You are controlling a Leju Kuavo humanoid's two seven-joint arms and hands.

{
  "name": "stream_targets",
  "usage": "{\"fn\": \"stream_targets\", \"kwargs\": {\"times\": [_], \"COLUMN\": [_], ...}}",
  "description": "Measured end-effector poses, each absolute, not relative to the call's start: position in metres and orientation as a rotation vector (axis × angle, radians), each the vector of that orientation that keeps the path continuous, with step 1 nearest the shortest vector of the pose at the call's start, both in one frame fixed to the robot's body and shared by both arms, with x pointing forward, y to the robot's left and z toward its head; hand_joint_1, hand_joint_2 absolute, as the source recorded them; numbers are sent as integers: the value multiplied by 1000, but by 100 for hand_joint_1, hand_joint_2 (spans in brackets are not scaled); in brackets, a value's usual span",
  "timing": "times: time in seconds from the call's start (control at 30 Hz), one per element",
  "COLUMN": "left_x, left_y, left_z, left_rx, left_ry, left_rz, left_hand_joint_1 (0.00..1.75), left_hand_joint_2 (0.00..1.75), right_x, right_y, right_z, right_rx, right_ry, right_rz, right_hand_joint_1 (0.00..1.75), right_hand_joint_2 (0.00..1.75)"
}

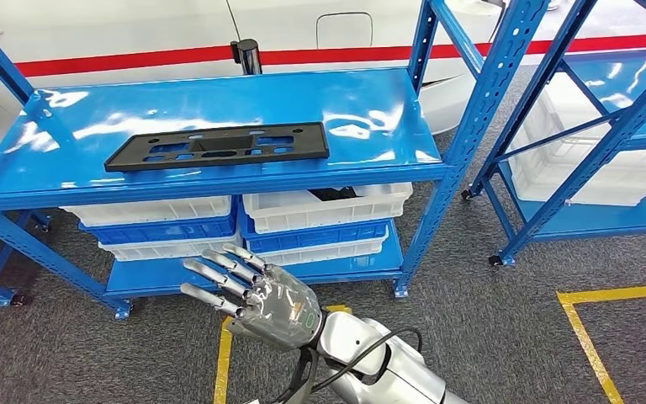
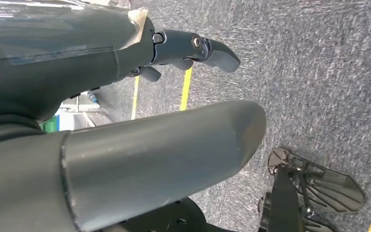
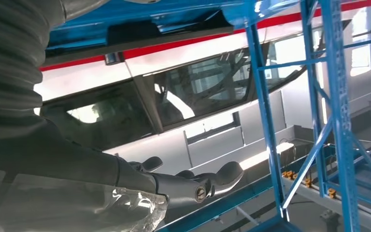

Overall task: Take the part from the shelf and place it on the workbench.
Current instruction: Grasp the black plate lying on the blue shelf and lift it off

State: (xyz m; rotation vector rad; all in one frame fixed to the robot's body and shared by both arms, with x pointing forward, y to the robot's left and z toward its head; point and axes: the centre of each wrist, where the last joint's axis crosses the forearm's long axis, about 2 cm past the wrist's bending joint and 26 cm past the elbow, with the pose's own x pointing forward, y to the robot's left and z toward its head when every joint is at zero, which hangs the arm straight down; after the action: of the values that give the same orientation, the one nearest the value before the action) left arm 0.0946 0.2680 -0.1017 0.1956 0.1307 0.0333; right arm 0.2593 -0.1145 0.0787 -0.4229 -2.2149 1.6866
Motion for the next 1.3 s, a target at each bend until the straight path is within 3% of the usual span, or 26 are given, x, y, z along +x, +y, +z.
{"fn": "stream_targets", "kwargs": {"times": [0.43,0.57,1.17,1.3], "left_x": [95,94,92,93], "left_y": [269,270,270,268], "left_z": [-102,-102,-102,-102], "left_rx": [209,209,227,223], "left_ry": [131,133,138,135], "left_rz": [43,43,47,49], "left_hand_joint_1": [0,0,0,0], "left_hand_joint_2": [0,0,0,0], "right_x": [266,265,260,259], "right_y": [-103,-104,-98,-98], "right_z": [83,80,78,77], "right_rx": [-326,-322,-298,-306], "right_ry": [-2243,-2230,-2261,-2269], "right_rz": [1613,1614,1564,1566], "right_hand_joint_1": [0,0,0,0], "right_hand_joint_2": [175,0,0,175]}}
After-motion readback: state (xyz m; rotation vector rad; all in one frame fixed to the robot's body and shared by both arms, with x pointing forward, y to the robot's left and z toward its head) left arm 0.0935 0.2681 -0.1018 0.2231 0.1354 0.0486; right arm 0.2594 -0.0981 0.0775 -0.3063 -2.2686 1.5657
